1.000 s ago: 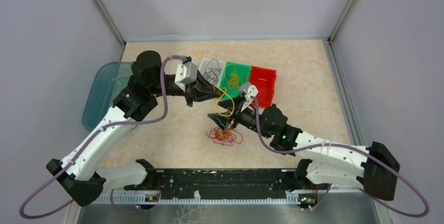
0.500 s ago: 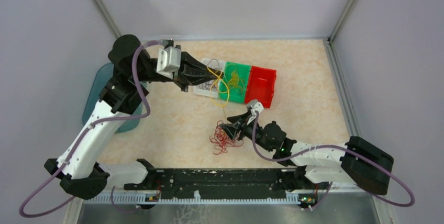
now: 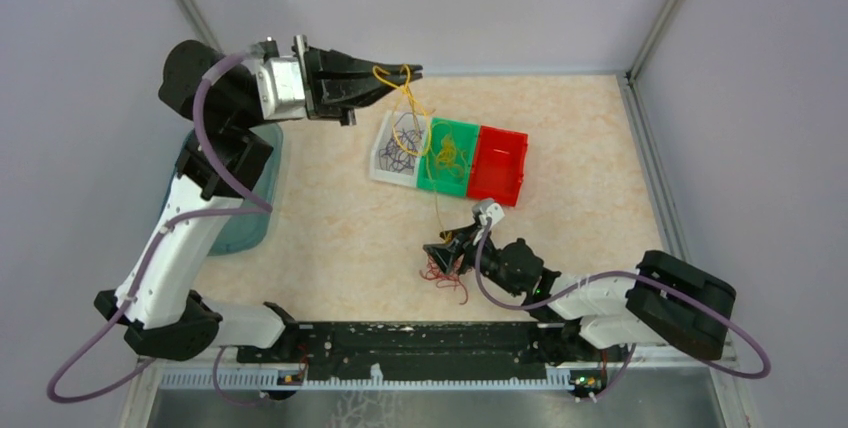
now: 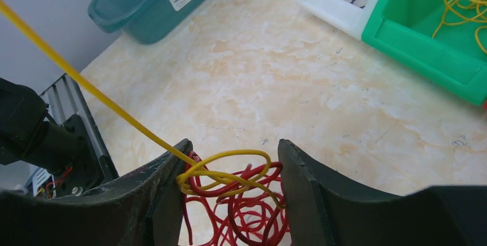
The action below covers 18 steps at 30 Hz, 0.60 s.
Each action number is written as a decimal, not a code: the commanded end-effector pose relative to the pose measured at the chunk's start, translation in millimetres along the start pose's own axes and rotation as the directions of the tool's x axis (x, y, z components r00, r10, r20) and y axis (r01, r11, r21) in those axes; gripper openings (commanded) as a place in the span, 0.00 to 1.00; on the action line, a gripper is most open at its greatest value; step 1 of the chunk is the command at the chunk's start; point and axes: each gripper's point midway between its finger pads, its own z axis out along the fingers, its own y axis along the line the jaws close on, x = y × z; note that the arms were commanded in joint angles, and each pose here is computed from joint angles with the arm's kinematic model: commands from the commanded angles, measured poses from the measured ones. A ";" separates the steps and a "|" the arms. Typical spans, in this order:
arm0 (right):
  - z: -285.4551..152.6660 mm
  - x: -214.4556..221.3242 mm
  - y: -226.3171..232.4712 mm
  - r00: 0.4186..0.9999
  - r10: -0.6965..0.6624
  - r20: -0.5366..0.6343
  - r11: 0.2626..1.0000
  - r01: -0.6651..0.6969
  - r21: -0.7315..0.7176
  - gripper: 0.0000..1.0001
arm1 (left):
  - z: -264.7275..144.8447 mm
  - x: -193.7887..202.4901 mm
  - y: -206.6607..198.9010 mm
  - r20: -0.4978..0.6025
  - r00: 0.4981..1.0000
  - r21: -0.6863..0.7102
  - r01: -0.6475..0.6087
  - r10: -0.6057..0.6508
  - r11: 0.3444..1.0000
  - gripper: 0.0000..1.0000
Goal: Untangle the cables
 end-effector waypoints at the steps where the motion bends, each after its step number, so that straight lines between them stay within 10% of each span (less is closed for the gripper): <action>1: 1.3 -10.7 3.4 0.998 0.035 0.057 0.999 -0.034 -0.024 0.58 | 2.6 -47.3 34.7 0.088 0.969 -0.116 -0.221 0.232 0.968 0.00; 18: -11.9 12.0 -17.2 0.997 0.067 0.037 0.997 -0.068 0.044 0.49 | -1.3 -122.7 59.2 0.189 0.818 -0.262 -0.491 0.543 0.831 0.00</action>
